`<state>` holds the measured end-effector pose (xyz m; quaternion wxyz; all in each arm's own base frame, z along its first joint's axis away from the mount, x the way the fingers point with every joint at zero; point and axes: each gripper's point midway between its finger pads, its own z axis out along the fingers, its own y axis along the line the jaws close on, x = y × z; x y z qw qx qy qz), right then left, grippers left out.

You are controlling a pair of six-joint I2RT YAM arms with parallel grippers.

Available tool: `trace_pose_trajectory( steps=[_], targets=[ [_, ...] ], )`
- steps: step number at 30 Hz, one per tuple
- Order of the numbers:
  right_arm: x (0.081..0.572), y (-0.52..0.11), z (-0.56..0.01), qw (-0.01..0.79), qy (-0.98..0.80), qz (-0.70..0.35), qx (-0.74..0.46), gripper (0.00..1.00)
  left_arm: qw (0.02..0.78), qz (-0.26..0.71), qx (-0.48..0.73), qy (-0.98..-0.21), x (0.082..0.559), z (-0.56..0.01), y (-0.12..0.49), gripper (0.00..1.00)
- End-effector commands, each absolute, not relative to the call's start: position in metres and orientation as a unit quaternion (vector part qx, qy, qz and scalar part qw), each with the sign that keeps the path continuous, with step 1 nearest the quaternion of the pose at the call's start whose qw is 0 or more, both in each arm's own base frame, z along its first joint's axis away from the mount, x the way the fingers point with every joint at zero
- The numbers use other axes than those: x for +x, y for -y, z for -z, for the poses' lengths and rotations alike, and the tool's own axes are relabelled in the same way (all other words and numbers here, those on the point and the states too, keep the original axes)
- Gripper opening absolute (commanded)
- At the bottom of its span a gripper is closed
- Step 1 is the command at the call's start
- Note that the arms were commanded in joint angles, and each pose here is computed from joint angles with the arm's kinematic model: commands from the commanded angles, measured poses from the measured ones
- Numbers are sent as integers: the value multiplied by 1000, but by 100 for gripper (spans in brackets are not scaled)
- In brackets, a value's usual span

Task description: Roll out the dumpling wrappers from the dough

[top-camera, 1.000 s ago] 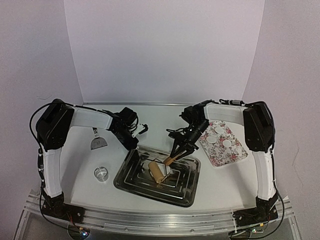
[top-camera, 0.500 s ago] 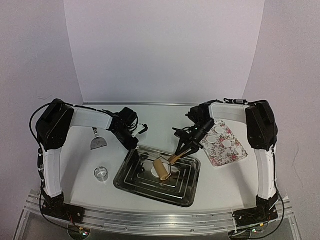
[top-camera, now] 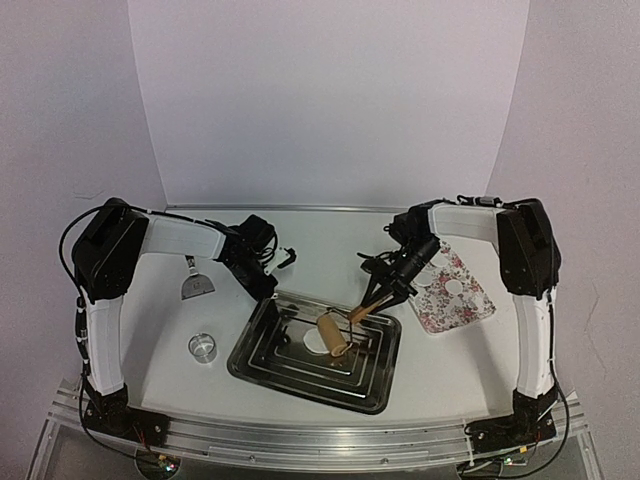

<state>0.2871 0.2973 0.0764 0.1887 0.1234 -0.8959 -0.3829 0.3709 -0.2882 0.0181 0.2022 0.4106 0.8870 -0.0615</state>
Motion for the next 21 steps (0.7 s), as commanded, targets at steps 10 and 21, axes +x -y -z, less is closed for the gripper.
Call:
trace_pose_trajectory(
  steps=[10, 21],
  targets=[
    [275, -241, 18, 210, 959, 135, 133, 0, 146, 6, 419, -896, 354, 5, 259, 0],
    [267, -223, 23, 228, 956, 130, 127, 0, 146, 5, 417, -897, 353, 4, 257, 0]
  ],
)
